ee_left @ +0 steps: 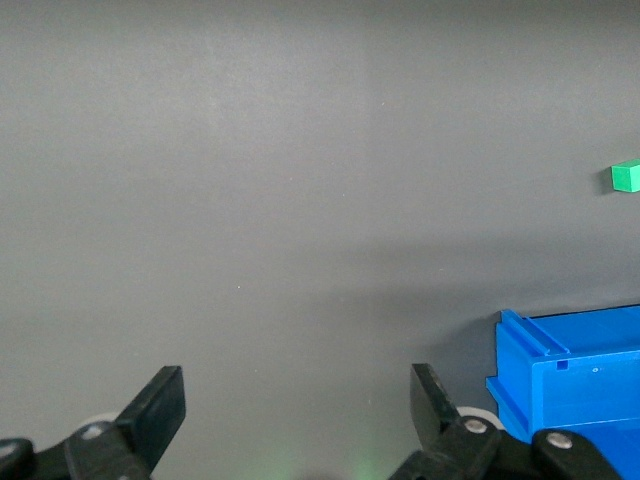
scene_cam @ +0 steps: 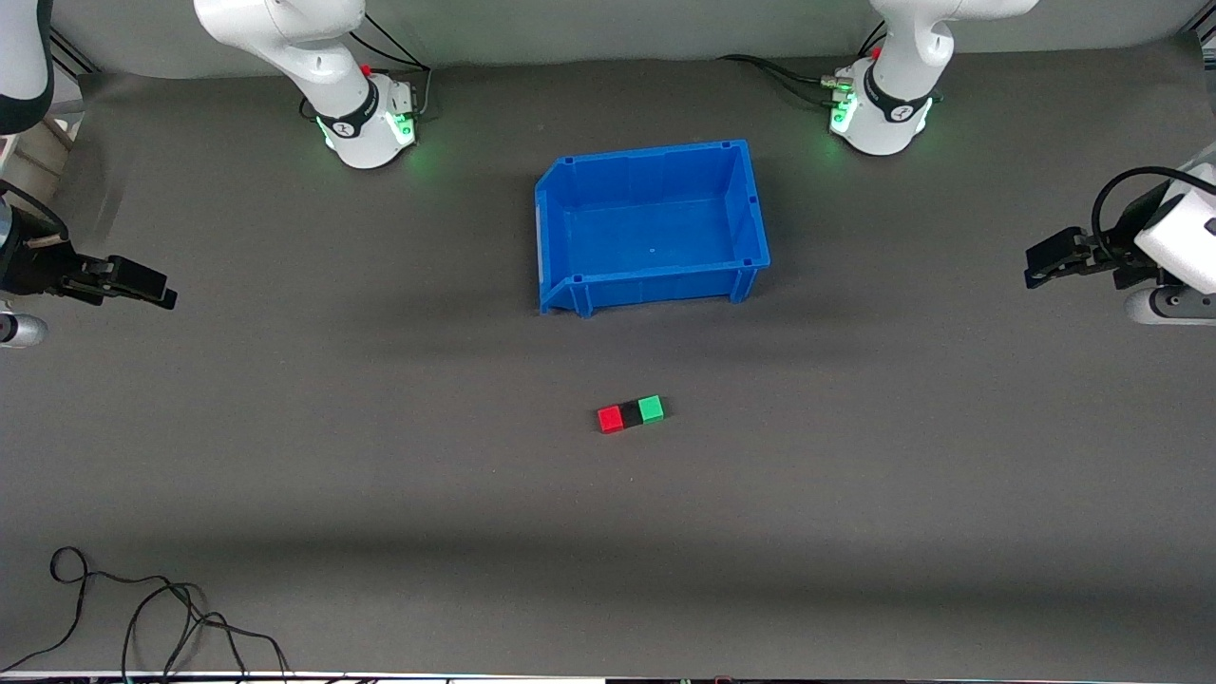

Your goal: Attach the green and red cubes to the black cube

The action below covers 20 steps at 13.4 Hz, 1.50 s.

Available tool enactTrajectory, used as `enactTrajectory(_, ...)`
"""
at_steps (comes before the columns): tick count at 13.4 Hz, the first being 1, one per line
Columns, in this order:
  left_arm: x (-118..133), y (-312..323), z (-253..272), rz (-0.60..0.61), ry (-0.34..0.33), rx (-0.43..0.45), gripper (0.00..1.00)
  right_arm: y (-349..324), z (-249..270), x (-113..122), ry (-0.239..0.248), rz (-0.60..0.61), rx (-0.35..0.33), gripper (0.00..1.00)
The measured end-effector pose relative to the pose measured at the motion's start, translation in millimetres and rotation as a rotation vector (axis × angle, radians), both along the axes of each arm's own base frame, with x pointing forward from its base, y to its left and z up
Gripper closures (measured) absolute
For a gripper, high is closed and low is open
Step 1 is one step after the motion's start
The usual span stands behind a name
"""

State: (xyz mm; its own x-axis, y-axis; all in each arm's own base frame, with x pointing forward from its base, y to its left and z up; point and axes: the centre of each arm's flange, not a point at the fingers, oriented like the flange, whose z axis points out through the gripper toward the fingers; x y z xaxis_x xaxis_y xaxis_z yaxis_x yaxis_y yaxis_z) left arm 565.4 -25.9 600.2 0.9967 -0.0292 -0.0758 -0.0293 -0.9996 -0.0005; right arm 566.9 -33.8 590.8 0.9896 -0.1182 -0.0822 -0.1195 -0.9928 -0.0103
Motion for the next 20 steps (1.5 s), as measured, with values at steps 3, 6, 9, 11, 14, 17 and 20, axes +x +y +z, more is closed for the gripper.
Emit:
enactTrajectory(3, 0.1, -0.3, -0.8, -0.010, 0.002, 0.001, 0.00, -15.3, 1.2, -1.7, -0.005, -0.023, 0.003, 0.04)
enactTrajectory(6, 0.6, -1.0, -1.8, -0.014, 0.003, 0.001, 0.00, -4.6, 2.7, -7.2, -0.020, -0.005, 0.008, 0.04)
enactTrajectory(9, 1.7, -1.1, -2.2, -0.015, -0.001, 0.001, 0.00, 16.6, 2.6, -8.0, -0.021, -0.004, 0.007, 0.04)
enactTrajectory(11, 2.3, -1.1, -2.4, -0.016, -0.004, 0.001, 0.00, 24.5, 2.7, -7.7, -0.022, 0.003, 0.006, 0.04)
enactTrajectory(14, 2.6, -1.3, -2.3, -0.017, -0.006, 0.001, 0.00, 33.7, 3.2, -7.8, -0.023, 0.026, -0.017, 0.04)
enactTrajectory(17, 2.8, -1.6, -1.8, -0.019, -0.008, 0.001, 0.00, 39.2, 3.4, -7.9, -0.023, 0.041, -0.038, 0.04)
enactTrajectory(20, 3.1, -2.4, -1.2, -0.021, -0.012, 0.001, 0.00, 35.2, 3.8, -7.4, -0.028, 0.034, -0.039, 0.03)
